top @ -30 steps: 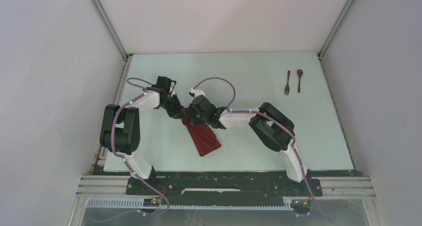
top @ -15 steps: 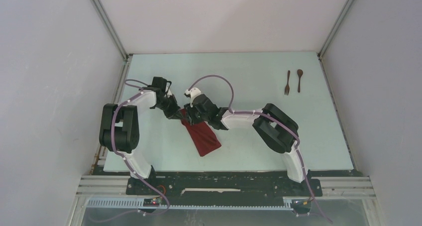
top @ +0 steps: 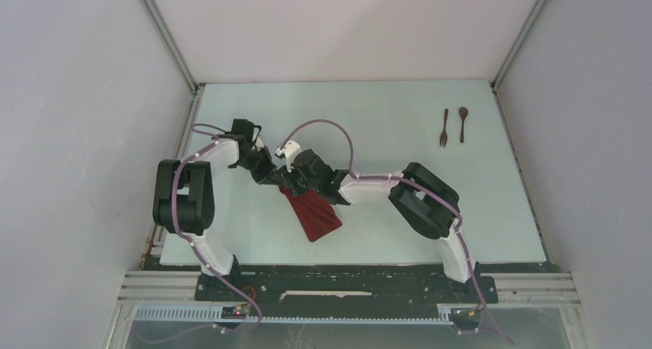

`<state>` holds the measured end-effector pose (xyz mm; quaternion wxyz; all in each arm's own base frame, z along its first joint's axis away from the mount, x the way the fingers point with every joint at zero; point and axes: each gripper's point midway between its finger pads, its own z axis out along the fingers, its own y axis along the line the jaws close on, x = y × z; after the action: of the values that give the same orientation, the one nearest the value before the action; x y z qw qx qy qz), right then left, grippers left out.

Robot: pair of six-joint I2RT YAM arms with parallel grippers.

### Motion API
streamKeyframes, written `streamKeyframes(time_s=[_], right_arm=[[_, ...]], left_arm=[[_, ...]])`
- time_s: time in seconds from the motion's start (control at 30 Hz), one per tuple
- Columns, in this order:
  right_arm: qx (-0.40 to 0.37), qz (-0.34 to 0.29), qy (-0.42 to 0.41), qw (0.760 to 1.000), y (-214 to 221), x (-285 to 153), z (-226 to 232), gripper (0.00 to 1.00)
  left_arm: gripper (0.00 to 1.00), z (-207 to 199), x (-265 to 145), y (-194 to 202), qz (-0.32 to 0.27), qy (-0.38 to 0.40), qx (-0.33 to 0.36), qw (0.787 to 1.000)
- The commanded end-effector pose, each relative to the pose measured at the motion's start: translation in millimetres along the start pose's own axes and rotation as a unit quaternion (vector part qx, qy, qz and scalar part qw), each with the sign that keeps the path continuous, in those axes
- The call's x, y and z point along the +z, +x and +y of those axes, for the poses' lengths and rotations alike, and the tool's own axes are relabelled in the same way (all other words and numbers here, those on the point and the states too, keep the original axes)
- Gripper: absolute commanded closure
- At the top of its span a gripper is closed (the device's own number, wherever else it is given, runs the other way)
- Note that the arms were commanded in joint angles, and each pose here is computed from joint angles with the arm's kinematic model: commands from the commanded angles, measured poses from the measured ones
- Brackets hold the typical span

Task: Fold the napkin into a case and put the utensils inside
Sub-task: Place the smaller rectangle folded napkin at the center of the board.

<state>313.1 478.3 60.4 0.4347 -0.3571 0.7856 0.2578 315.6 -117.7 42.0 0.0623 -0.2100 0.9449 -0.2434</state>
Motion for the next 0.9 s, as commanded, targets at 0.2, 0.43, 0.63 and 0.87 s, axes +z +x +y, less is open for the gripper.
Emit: streamKeyframes(time_s=[0.2, 0.43, 0.63, 0.87], right_arm=[[-0.011, -0.013, -0.002, 1.0, -10.1, 6.9, -3.7, 0.6], [-0.006, -0.004, -0.005, 1.0, -2.8, 12.5, -0.4, 0.62], [-0.004, 0.0, -0.005, 1.0, -2.7, 15.5, -0.3, 0.69], [0.018, 0.004, -0.005, 1.0, -11.6, 12.4, 4.5, 1.0]], left_arm=[[1.0, -13.7, -17.0, -10.9, -0.016, 0.026, 0.016, 0.999], [1.0, -15.4, -23.2, -13.0, -0.024, 0.031, 0.015, 0.999], [1.0, -15.3, -27.6, -13.8, -0.028, 0.034, 0.014, 0.999], [0.99, -15.8, -30.0, -14.9, -0.034, 0.034, 0.022, 0.999]])
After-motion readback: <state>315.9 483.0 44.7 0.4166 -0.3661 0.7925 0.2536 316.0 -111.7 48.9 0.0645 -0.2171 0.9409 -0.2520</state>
